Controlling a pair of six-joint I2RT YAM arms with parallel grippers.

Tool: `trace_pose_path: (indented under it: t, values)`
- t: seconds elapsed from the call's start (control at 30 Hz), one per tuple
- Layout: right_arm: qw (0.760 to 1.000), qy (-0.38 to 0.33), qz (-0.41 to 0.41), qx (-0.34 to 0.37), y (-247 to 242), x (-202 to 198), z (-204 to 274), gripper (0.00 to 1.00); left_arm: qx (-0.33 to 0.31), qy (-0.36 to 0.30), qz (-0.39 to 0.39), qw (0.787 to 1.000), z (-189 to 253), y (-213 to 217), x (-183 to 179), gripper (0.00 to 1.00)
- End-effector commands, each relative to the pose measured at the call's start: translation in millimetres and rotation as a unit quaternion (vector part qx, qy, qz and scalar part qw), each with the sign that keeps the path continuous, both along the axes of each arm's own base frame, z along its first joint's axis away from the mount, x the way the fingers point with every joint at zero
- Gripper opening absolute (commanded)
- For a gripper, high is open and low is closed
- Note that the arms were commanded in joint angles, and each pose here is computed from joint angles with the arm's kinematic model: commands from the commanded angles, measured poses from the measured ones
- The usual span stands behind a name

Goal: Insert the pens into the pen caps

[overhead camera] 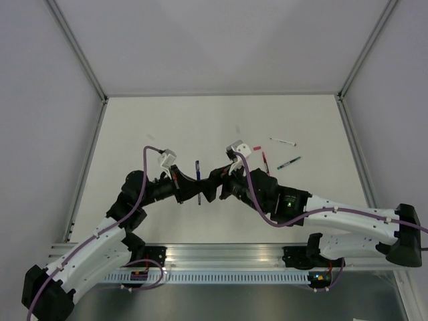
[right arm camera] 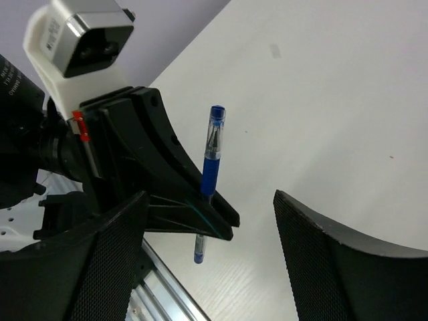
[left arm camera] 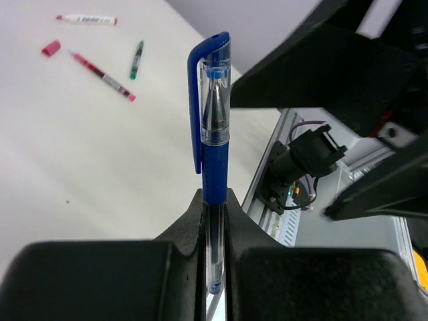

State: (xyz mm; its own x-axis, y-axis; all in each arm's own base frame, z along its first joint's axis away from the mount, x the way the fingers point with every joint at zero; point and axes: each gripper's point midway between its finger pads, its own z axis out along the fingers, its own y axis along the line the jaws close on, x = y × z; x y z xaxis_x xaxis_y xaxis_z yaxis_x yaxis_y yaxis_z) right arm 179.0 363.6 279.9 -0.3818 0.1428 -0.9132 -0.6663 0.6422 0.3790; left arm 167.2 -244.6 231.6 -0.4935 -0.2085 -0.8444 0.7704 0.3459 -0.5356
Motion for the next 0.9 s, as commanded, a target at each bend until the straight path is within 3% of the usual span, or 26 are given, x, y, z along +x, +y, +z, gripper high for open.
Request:
trace_pose_path:
  t: [0.0, 0.13, 0.4, 0.73, 0.87]
  values:
    - [0.997, 0.001, -0.071, -0.036, -42.6, 9.4, -1.0, 0.83, 0.029, 0.034, 0.033, 0.998, -15.4, -1.5, 21.5, 0.02]
    - [0.989, -0.005, -0.141, -0.041, -86.7, 17.4, 7.9, 0.88, 0.077, 0.111, 0.064, 0.989, -58.6, -4.3, 41.2, 0.02]
    - [0.978, -0.036, -0.206, -0.006, -159.4, 13.3, 21.5, 0.91, 0.183, 0.280, 0.139, 0.932, -158.1, -5.3, 76.6, 0.02]
    - [0.980, -0.049, -0.190, -0.018, -163.9, 8.8, 18.8, 0.92, 0.255, 0.342, 0.203, 0.881, -207.6, 11.4, 87.2, 0.02]
    - [0.982, -0.048, -0.179, -0.014, -163.7, 5.5, 19.4, 0.91, 0.277, 0.364, 0.207, 0.865, -221.4, 16.8, 79.8, 0.20]
